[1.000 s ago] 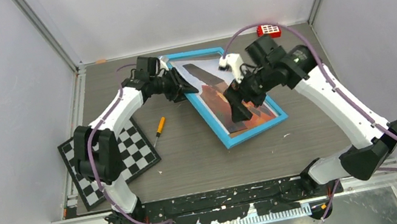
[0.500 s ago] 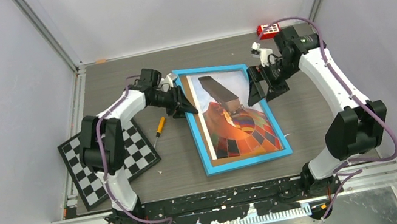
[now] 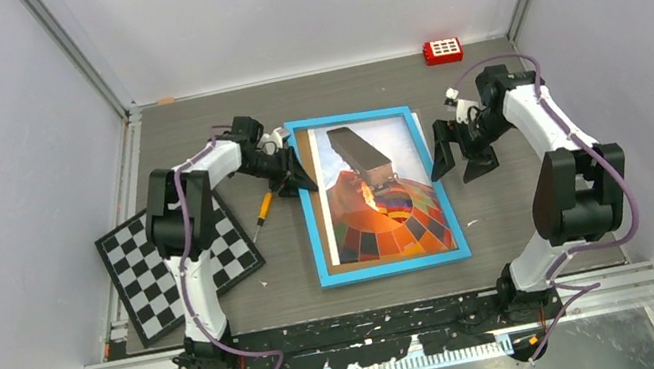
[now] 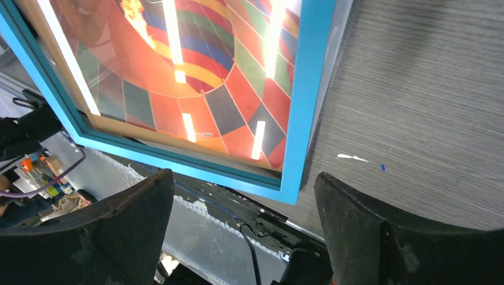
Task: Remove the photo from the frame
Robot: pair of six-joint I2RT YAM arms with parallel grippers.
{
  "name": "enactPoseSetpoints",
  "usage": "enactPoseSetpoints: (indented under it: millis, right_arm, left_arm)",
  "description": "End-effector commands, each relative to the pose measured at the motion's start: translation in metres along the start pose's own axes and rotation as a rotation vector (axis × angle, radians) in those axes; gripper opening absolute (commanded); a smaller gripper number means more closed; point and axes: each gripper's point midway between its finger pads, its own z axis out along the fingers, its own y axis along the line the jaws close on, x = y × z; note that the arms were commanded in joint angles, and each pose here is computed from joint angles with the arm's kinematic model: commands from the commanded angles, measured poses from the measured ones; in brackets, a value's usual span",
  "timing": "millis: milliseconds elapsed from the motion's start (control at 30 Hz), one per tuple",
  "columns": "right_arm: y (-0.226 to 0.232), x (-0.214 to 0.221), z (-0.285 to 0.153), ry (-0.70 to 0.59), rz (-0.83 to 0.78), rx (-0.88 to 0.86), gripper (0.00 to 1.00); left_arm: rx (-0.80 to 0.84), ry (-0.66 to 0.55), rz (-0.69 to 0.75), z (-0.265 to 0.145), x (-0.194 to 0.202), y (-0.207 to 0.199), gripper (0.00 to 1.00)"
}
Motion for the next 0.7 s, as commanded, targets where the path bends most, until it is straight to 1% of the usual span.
enactPoseSetpoints:
  millis: [0, 333, 367, 467, 500, 600, 667]
  right_arm:
    - [-0.010, -0.012, 0.007, -0.027, 0.016, 0.018, 0.90]
    - [-0.029, -0.017, 0.019, -0.001, 0.050, 0.056, 0.89]
    - [-0.031, -0.019, 0.020, 0.000, 0.057, 0.062, 0.88]
    - [-0.039, -0.023, 0.026, 0.004, 0.073, 0.086, 0.88]
    - [-0.041, -0.024, 0.028, 0.007, 0.078, 0.090, 0.87]
    - [-0.044, -0.029, 0.031, 0.010, 0.086, 0.098, 0.87]
    - [-0.047, -0.031, 0.033, 0.011, 0.086, 0.104, 0.87]
  left_arm:
    - [-0.069, -0.082, 0.087, -0.004, -0.027, 0.007, 0.00]
    - [-0.101, -0.096, 0.053, 0.000, -0.027, 0.020, 0.00]
    - [-0.105, -0.100, 0.048, 0.001, -0.028, 0.021, 0.02]
    - [-0.142, -0.123, 0.045, 0.001, -0.034, 0.027, 0.19]
    - [-0.163, -0.131, 0.044, 0.000, -0.037, 0.029, 0.25]
    - [-0.216, -0.156, 0.052, -0.006, -0.046, 0.030, 0.49]
    - [-0.243, -0.166, 0.068, -0.009, -0.050, 0.028, 0.61]
